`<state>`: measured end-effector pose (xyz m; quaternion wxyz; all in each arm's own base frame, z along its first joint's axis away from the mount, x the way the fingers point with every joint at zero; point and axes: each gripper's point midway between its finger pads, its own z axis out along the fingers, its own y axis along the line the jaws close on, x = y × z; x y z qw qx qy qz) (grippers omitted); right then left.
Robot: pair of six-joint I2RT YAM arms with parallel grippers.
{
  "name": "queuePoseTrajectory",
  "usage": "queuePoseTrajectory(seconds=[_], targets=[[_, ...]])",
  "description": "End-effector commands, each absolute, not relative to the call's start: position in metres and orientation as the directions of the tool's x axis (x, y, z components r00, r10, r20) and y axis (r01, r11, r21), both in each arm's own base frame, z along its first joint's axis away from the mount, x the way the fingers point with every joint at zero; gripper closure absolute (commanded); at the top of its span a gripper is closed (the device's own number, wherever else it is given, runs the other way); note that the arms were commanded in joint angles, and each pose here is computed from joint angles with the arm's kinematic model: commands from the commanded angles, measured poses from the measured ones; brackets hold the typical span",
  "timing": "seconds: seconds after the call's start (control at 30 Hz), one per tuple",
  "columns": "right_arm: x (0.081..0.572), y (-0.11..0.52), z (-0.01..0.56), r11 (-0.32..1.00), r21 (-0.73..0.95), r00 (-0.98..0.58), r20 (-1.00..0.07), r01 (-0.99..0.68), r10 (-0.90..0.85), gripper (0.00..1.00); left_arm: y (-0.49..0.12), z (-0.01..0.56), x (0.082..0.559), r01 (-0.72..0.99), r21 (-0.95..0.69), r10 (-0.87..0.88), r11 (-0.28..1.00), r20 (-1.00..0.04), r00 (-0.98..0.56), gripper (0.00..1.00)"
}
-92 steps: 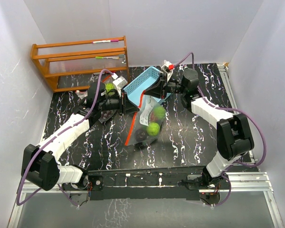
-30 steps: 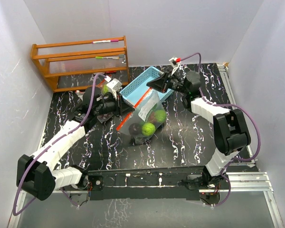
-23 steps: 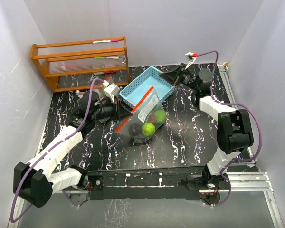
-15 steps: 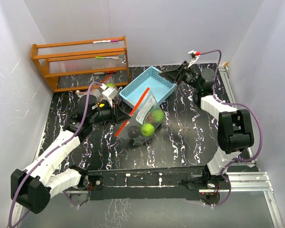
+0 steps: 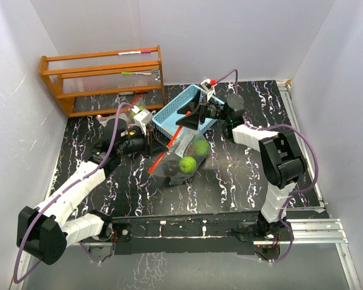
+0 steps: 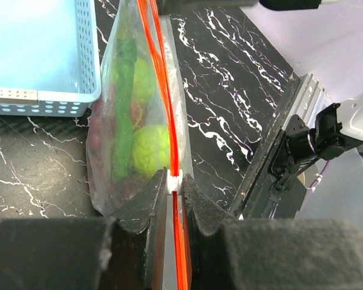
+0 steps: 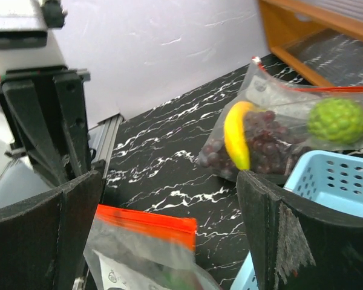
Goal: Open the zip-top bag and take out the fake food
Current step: Unzip the zipper food storage bag at the center of the board.
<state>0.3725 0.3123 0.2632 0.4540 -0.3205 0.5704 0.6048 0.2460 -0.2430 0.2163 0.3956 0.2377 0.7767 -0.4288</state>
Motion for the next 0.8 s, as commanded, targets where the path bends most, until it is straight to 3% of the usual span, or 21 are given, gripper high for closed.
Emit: queuePoseTrajectory(seconds=[0.0,0.17,0.3,0.37,0.5,0.53,0.77], targets=[[0.345,0.323,0.274,-0.029,0.261,-0.263,-0.953,-0.965,0.149,0.02,-0.248,0.243,0.250,0.746,-0.454,0.005,0.487,-0.853,-0.522,1.00],[0.318,0.324,0.259,-0.103,0.262,-0.272,-0.958,-0.960,0.094,0.02,-0.249,0.247,0.253,0.751,-0.451,0.000,0.482,-0.857,-0.515,1.00],[0.309,0.323,0.239,-0.116,0.285,-0.292,-0.955,-0.951,0.051,0.14,-0.250,0.253,0.254,0.755,-0.444,-0.009,0.482,-0.864,-0.503,1.00],[0.307,0.322,0.235,-0.119,0.293,-0.299,-0.953,-0.949,0.041,0.31,-0.250,0.254,0.255,0.755,-0.441,-0.012,0.486,-0.867,-0.499,1.00],[0.309,0.322,0.240,-0.116,0.279,-0.285,-0.958,-0.953,0.038,0.88,-0.250,0.254,0.257,0.754,-0.441,-0.012,0.487,-0.866,-0.499,1.00],[0.311,0.322,0.242,-0.107,0.273,-0.279,-0.960,-0.956,0.040,0.92,-0.250,0.252,0.257,0.752,-0.443,-0.011,0.488,-0.865,-0.502,1.00],[0.343,0.305,0.272,0.053,0.259,-0.250,-0.959,-0.964,0.135,0.92,-0.247,0.245,0.253,0.743,-0.449,0.001,0.497,-0.855,-0.518,1.00]])
